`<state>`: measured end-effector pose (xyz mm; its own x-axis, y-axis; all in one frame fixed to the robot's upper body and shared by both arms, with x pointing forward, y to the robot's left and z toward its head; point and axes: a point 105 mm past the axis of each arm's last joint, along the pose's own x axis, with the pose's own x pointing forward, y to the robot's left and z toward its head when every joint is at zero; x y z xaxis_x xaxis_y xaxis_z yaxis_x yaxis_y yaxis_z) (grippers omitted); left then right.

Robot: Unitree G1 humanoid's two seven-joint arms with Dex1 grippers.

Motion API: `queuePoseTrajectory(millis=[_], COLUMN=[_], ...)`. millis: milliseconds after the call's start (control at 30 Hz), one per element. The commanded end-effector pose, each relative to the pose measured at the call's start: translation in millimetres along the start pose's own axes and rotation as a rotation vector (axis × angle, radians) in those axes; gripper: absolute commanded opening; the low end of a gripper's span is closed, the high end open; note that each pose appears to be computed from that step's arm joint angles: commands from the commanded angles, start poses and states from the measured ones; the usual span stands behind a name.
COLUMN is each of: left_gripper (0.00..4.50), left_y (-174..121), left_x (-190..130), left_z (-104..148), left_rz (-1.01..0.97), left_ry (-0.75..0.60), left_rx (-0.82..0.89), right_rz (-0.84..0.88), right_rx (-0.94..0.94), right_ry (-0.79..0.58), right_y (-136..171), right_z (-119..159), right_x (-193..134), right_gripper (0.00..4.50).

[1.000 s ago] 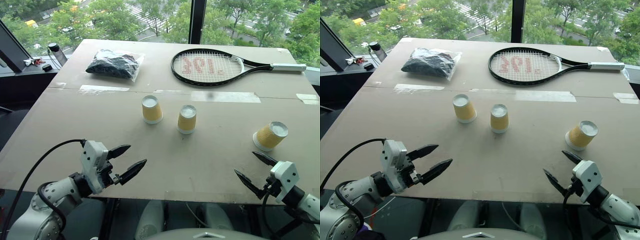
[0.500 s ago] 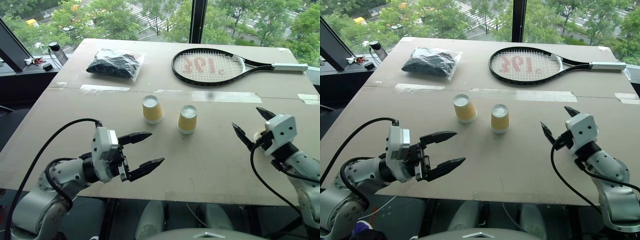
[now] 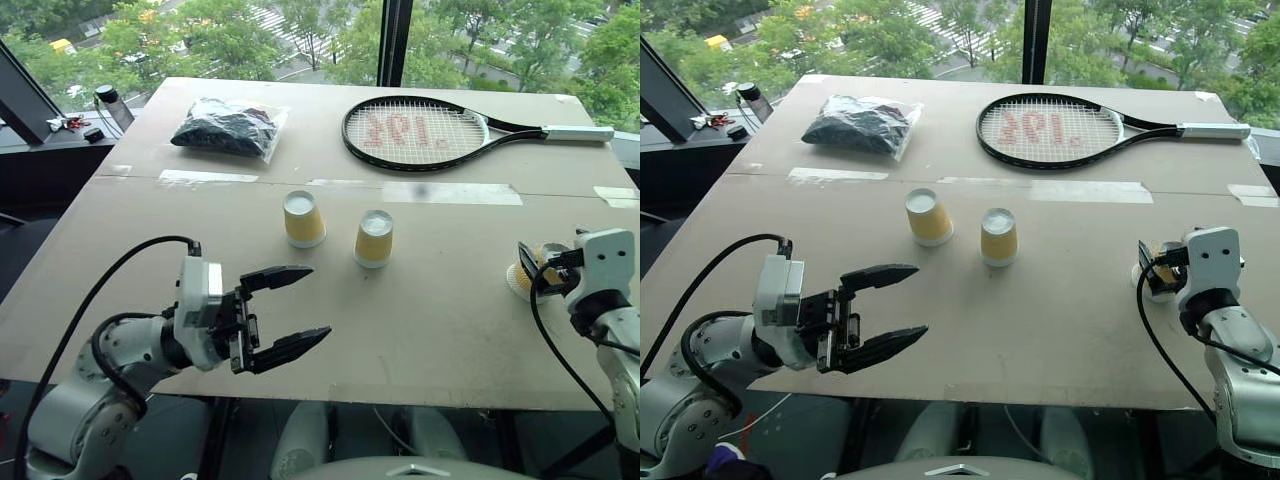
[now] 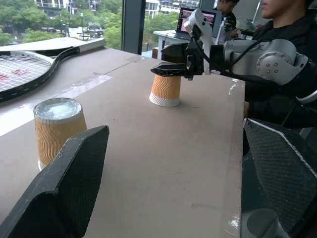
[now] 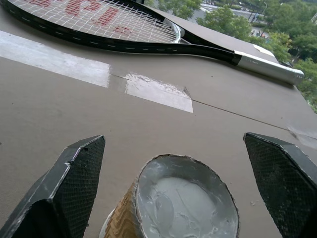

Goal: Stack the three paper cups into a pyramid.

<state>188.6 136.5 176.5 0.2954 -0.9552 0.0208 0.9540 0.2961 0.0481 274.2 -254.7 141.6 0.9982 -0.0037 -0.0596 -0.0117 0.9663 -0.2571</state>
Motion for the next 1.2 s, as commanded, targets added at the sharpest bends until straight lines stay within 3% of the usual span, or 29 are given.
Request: queuePoseTrajectory(millis=[33, 467, 567, 667, 733, 1000, 1200], left_gripper=[4.50, 4.50, 4.50, 4.50, 4.50, 4.50, 4.50], left_y=[-5.3, -7.7, -7.8, -7.4, -7.4, -5.9, -7.0], left_x=[-5.5, -10.9, -11.5, -12.6, -13.7, -18.3, -21.4], left_z=[6.4, 2.7, 2.1, 1.5, 0.3, -4.4, -4.1], left_rz=[-0.036, -0.023, -0.019, -0.011, -0.006, 0.029, 0.067], left_ry=[-0.022, -0.020, -0.018, -0.017, -0.015, -0.004, 0.001], left_rx=[0.005, -0.004, -0.006, -0.009, -0.012, -0.024, -0.020], right_rz=[-0.057, -0.087, -0.090, -0.076, -0.045, 0.442, 0.549], right_rx=[0.030, 0.180, 0.187, 0.182, 0.167, 0.130, 0.046], right_ry=[-0.009, 0.085, 0.093, 0.082, 0.067, -0.060, -0.082], right_y=[-10.4, -13.6, -14.9, -13.7, -10.3, 75.9, 108.0], right_z=[4.4, -8.4, -10.8, -8.8, -5.2, 35.4, 42.5], right_x=[-2.3, -1.2, -1.9, -1.3, -0.6, -0.9, 19.9], right_gripper=[4.42, 4.42, 3.63, 2.35, 2.26, 2.26, 2.26])
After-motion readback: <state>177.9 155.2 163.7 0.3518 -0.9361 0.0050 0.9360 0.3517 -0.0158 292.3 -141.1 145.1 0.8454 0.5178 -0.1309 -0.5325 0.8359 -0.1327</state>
